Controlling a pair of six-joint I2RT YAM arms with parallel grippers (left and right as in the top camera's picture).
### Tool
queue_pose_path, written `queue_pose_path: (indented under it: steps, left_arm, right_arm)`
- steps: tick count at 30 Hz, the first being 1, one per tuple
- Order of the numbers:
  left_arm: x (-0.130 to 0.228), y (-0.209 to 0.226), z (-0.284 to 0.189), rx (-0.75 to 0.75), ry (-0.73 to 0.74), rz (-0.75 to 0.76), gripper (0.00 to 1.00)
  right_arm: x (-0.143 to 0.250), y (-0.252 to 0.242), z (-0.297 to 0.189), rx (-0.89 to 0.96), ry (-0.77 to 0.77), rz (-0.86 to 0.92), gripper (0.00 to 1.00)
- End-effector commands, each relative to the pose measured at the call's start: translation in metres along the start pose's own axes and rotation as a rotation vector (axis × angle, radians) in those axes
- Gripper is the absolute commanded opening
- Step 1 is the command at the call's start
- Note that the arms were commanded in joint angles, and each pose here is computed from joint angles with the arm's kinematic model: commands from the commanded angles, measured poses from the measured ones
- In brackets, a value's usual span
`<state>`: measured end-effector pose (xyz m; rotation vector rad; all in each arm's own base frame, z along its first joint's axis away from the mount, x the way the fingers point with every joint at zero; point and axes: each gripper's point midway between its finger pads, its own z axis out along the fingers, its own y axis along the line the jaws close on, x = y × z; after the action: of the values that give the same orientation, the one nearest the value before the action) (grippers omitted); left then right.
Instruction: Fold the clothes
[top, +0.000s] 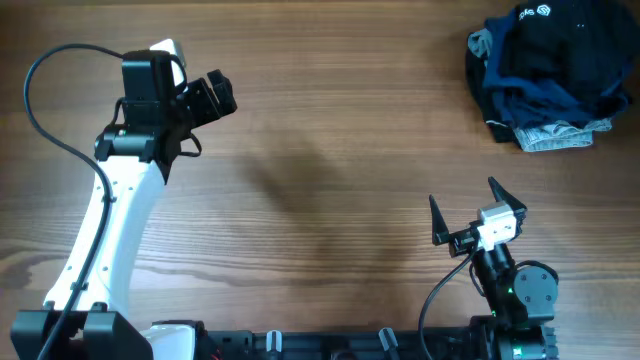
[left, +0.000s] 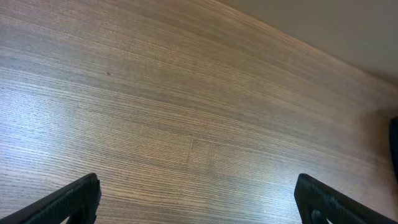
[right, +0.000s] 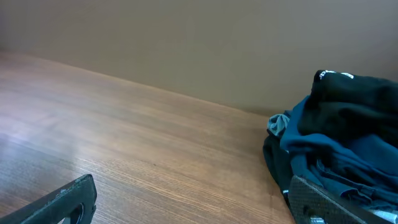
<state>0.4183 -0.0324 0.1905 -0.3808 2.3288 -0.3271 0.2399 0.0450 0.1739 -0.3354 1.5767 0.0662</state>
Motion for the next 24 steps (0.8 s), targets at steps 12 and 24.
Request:
queue_pose_path:
  steps: [12, 24]
  left_arm:
    - [-0.016, -0.006, -0.078, 0.049, -0.226, 0.032, 1.0]
    - [0.07, 0.035, -0.122, 0.213, -0.722, 0.049, 1.0]
  right_arm:
    - [-0.002, -0.005, -0.001, 0.028, -0.013, 0.015, 1.0]
    - [-0.002, -0.005, -0.001, 0.028, -0.011, 0.016, 1.0]
